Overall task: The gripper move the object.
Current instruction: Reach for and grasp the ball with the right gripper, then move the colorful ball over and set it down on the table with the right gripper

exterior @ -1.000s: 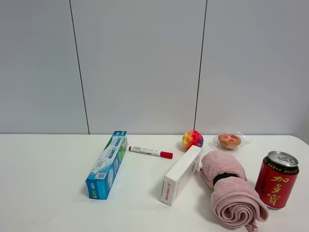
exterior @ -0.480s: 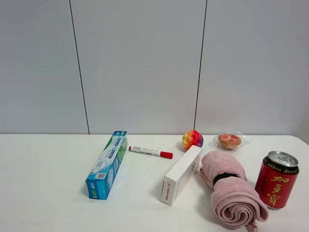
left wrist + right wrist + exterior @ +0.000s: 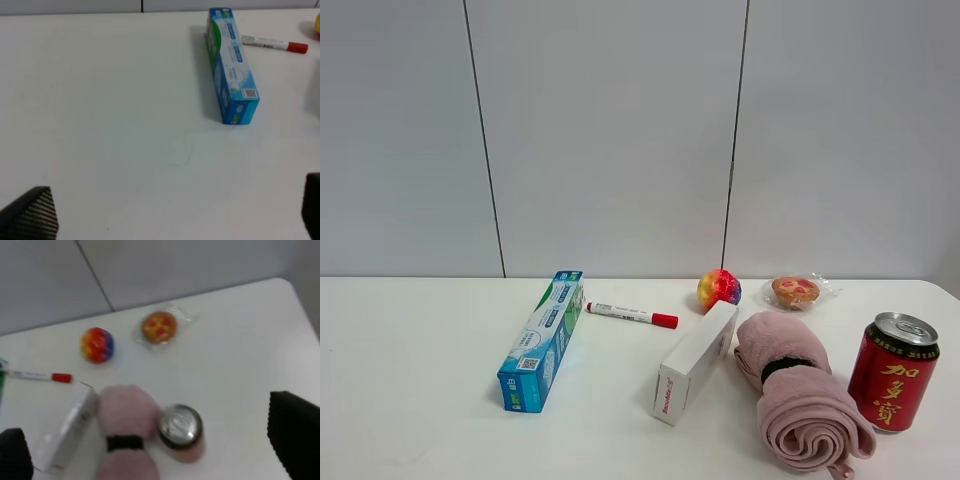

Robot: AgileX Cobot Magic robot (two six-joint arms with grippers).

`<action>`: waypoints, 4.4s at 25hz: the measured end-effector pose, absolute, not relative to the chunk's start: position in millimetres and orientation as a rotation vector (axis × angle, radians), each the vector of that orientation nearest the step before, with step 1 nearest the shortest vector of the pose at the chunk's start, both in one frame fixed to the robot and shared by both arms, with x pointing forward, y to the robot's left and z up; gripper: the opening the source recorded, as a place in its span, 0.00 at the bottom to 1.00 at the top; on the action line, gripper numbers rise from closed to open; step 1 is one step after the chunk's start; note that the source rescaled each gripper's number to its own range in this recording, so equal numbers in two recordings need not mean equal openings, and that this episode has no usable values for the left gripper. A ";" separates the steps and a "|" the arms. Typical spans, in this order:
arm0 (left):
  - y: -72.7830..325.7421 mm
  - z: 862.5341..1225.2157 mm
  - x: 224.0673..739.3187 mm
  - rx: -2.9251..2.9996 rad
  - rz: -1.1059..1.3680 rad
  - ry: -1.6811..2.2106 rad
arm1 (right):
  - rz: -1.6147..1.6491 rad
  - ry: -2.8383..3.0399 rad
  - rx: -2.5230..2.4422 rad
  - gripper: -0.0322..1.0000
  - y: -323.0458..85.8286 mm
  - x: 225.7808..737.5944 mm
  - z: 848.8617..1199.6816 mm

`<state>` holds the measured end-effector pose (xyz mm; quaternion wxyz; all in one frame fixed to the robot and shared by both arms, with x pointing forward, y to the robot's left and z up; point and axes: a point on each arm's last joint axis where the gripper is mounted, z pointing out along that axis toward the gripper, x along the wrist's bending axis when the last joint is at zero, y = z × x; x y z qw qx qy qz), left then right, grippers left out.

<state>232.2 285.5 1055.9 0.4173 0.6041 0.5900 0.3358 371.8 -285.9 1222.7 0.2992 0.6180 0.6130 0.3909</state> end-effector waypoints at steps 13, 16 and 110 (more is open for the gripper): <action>285.5 1055.9 232.2 1.516 0.843 1.481 | 0.856 1.870 1.779 0.92 -273.3 550.9 1174.3; 285.5 1055.9 232.2 1.516 0.843 1.481 | 0.843 1.924 1.803 0.92 -269.1 586.3 1139.8; 285.5 1055.9 232.2 1.516 0.843 1.481 | 1.001 2.663 1.256 0.03 -126.7 622.4 1103.0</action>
